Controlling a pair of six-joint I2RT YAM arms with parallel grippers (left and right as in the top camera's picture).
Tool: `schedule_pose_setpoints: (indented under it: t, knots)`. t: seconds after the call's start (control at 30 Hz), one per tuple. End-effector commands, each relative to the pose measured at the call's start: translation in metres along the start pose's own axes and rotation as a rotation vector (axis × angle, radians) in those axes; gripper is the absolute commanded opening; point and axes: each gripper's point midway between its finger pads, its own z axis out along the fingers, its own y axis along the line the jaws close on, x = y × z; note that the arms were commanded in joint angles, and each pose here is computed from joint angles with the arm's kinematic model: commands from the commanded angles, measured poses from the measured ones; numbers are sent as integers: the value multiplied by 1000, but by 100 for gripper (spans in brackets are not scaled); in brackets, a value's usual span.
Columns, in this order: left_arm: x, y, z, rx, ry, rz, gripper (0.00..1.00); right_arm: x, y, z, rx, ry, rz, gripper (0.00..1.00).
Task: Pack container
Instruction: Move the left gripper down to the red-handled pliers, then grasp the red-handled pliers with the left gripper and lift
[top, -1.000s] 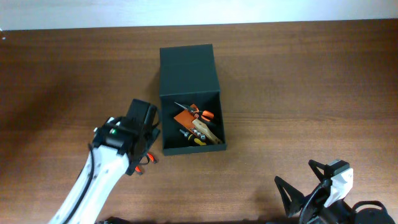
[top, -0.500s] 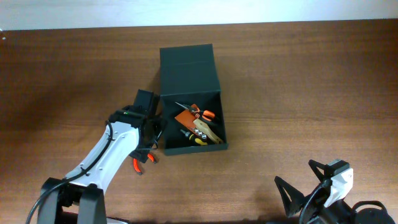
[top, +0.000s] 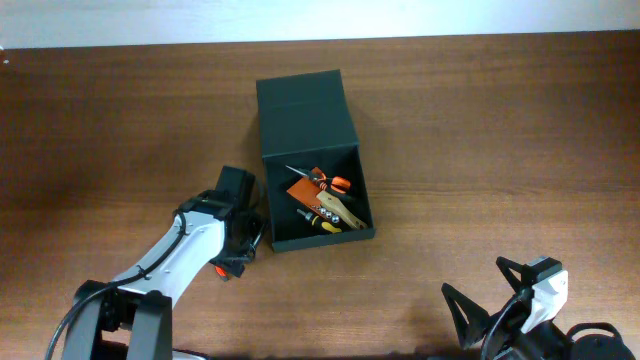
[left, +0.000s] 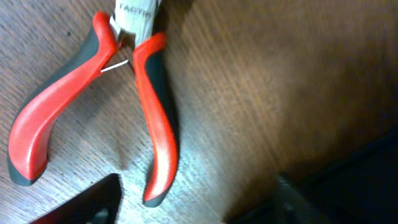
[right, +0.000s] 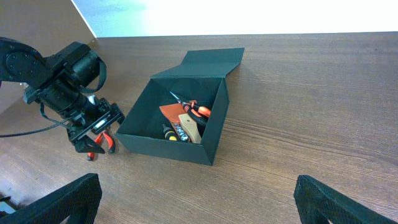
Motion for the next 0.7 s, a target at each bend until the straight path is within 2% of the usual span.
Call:
schedule_pose_setpoints:
  t: [0.0, 0.17, 0.33, 0.53, 0.67]
  knots:
    - [2, 9, 6, -15, 52, -23, 71, -1, -1, -1, 6, -11, -1, 99]
    - [0, 23, 11, -34, 87, -71, 56, -1, -1, -1, 6, -11, -1, 99]
    - [1, 34, 16, -56, 102, -91, 46, -1, -1, -1, 6, -11, -1, 99]
    - [1, 35, 16, -58, 102, -92, 16, -1, -1, -1, 6, -11, -1, 99]
    - [1, 34, 16, -56, 99, -91, 4, -1, -1, -1, 6, -11, -1, 99]
